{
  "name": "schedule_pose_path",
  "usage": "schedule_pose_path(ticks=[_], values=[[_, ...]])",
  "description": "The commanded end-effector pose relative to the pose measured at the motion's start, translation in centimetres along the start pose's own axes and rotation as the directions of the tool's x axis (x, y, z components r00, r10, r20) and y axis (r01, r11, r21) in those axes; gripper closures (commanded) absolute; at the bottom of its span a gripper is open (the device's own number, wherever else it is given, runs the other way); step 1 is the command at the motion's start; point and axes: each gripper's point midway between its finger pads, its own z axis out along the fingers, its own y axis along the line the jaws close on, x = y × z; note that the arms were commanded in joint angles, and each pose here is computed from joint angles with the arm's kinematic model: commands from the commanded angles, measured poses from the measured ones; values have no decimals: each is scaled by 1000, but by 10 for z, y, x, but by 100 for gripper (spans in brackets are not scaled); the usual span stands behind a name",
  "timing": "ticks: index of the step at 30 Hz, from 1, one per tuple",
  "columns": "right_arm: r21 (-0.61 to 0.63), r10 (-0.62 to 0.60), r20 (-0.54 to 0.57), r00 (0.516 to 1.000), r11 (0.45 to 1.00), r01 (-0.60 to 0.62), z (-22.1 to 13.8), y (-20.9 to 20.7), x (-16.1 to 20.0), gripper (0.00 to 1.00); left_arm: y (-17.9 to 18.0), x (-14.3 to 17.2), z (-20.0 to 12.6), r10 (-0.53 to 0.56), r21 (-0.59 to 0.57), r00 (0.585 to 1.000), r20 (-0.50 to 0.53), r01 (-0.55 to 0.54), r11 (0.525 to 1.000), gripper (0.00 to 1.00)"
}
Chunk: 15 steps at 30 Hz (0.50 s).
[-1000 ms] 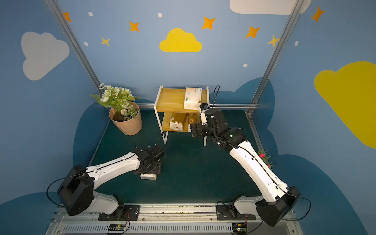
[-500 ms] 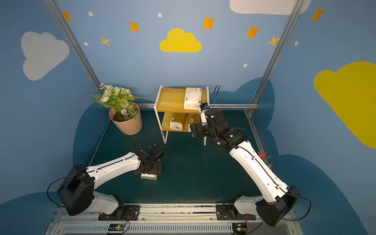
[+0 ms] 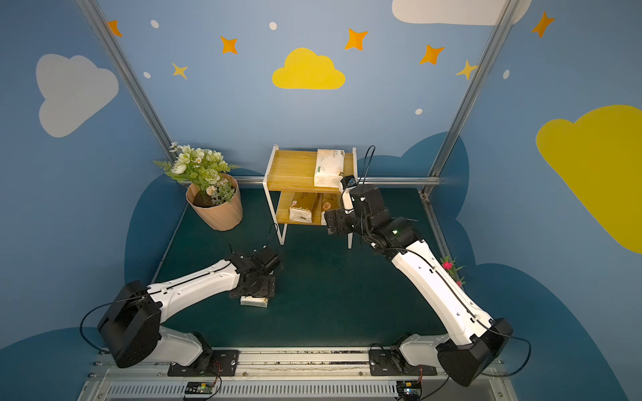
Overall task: Place the tissue boxes on the shelf by color
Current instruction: Pick up the box of tissues from the center of the board.
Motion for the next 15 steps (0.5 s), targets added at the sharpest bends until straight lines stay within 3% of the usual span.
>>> schedule_pose_path(ticks=[1,8,15], values=[[15,1,34,999,1000,-1,1,-3,-8,2,9,15,1,7,-32,999,-37,-8,999,0],[9,12,18,1000,1000,-12,5,-2,-1,2,12,8,-16,22,-36,1000,21,-22,999,0],[7,17,27,999,1000,-18,4,-2,-3,2,15,14,-8,25,-59,1000,-7,-25,998,0]])
